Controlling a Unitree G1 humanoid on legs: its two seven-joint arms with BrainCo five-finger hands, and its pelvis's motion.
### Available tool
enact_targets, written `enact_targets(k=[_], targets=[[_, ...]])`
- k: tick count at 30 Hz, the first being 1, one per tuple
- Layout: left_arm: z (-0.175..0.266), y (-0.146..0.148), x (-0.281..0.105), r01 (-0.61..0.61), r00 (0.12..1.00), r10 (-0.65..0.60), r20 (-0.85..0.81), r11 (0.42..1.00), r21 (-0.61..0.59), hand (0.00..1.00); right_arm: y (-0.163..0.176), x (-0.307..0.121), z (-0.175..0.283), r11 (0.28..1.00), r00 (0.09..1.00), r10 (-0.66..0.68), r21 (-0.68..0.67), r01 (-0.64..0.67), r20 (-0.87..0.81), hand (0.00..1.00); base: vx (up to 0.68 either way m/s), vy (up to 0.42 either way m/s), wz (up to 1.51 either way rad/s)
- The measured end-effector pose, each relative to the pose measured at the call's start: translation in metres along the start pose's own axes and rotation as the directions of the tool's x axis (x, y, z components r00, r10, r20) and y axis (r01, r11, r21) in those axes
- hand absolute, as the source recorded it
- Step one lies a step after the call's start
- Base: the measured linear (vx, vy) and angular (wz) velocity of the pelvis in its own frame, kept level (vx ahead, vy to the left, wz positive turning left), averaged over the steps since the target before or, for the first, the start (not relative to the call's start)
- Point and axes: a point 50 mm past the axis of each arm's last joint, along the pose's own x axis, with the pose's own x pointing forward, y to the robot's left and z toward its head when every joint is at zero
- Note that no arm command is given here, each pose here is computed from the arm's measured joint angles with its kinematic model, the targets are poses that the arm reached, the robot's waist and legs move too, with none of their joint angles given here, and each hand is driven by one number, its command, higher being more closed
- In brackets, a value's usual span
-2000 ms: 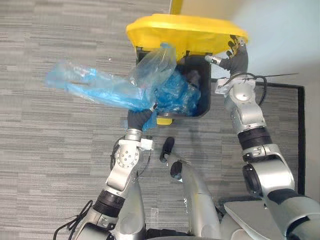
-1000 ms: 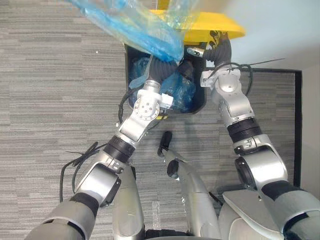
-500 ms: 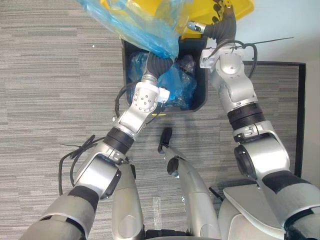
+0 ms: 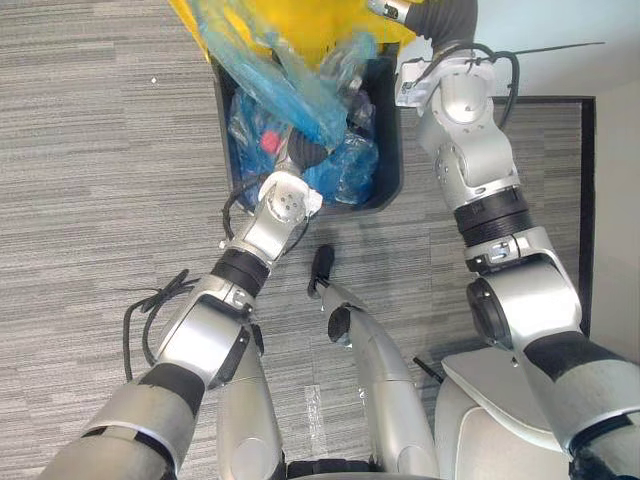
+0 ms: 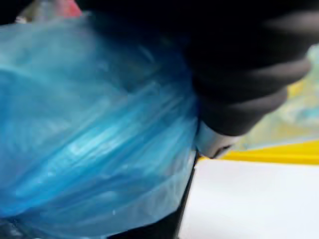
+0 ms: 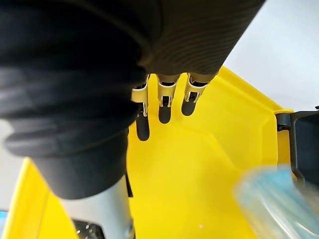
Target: Gather rubbish on tea table into small bin, then transfer packed bag to large trash can.
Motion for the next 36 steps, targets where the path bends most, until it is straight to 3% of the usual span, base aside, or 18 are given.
enact_targets(k=[15,21,25,30,36], targets=[[-0.036,-0.009,-0.014,0.008,0.988,-0.002,-0.154,0.999,0.038,0.0,0.02,-0.002,0.003,0.991,0.995,0.103,-0.082,-0.101,0.018,0.0,-0.04,0.004,0.0],[-0.03,-0.005,-0.015,-0.019,0.993,0.023,-0.112,0.999,0.036,0.0,0.02,-0.012,-0.004,0.985,0.991,0.13,-0.119,-0.125,0.03,0.0,-0.07,-0.008,0.05],[-0.019,-0.003,-0.028,-0.056,0.998,0.057,-0.008,0.998,0.032,0.0,0.011,-0.034,-0.035,0.979,0.991,0.129,-0.158,-0.133,-0.031,0.0,-0.02,0.002,0.02],[-0.031,-0.004,-0.051,-0.063,0.998,0.063,0.006,0.998,-0.003,0.0,-0.001,-0.061,-0.069,0.969,0.985,0.122,-0.2,-0.145,-0.123,0.0,-0.03,0.009,0.05],[-0.102,-0.022,-0.124,-0.034,0.974,0.001,-0.224,0.989,-0.142,0.0,-0.026,-0.116,-0.133,0.947,0.932,0.09,-0.261,-0.19,-0.351,0.0,-0.02,-0.011,0.12]])
